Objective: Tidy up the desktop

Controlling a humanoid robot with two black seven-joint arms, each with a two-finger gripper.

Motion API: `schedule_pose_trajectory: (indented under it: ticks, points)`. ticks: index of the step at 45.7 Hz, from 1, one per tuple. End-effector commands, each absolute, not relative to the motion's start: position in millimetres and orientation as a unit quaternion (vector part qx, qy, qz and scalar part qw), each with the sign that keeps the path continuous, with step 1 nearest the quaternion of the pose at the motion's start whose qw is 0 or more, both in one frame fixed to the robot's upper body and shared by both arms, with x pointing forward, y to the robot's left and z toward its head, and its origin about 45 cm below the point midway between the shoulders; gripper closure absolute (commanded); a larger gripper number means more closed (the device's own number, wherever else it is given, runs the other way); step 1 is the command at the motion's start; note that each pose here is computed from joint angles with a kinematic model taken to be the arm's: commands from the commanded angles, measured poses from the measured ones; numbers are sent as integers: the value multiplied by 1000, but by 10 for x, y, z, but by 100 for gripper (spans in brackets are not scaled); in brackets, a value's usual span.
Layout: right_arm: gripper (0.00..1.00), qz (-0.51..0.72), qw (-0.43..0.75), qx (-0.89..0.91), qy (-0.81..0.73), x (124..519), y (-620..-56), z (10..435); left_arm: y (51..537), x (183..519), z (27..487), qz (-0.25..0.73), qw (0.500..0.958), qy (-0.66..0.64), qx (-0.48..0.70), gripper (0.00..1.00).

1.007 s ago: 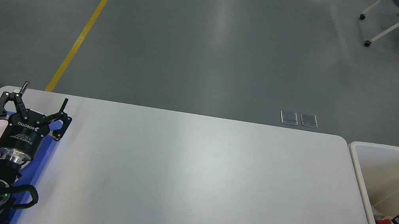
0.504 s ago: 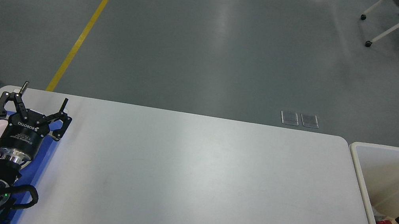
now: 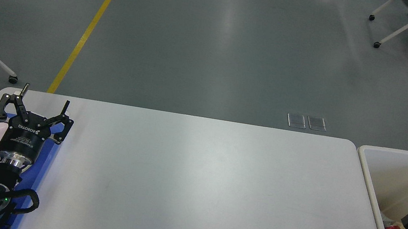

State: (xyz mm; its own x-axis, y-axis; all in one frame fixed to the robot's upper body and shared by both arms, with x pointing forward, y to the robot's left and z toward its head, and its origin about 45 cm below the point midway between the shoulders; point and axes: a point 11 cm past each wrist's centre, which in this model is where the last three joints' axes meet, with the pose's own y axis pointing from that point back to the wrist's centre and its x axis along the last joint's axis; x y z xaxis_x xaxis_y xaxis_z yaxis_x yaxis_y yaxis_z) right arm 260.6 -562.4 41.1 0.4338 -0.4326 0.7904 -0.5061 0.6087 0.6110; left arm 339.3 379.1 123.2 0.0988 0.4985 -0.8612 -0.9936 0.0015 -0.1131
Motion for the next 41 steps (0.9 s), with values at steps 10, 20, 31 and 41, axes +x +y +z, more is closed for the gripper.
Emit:
schedule_pose_trajectory:
  ticks: [10, 20, 31, 41]
  points:
    - [0, 38, 669, 477, -569, 3104, -5630, 817, 3793, 3393, 1233, 591, 631, 319, -388, 4]
    - [0, -4, 526, 543, -654, 3576, -5672, 1461, 3790, 3393, 1231, 590, 632, 319, -388, 4]
    - [0, -98, 164, 558, -808, 4142, -5474, 2151, 3793, 3393, 1233, 591, 631, 319, -388, 4]
    - [0, -172, 26, 576, -799, 4290, -5012, 1979, 3790, 3393, 1231, 590, 632, 319, -388, 4]
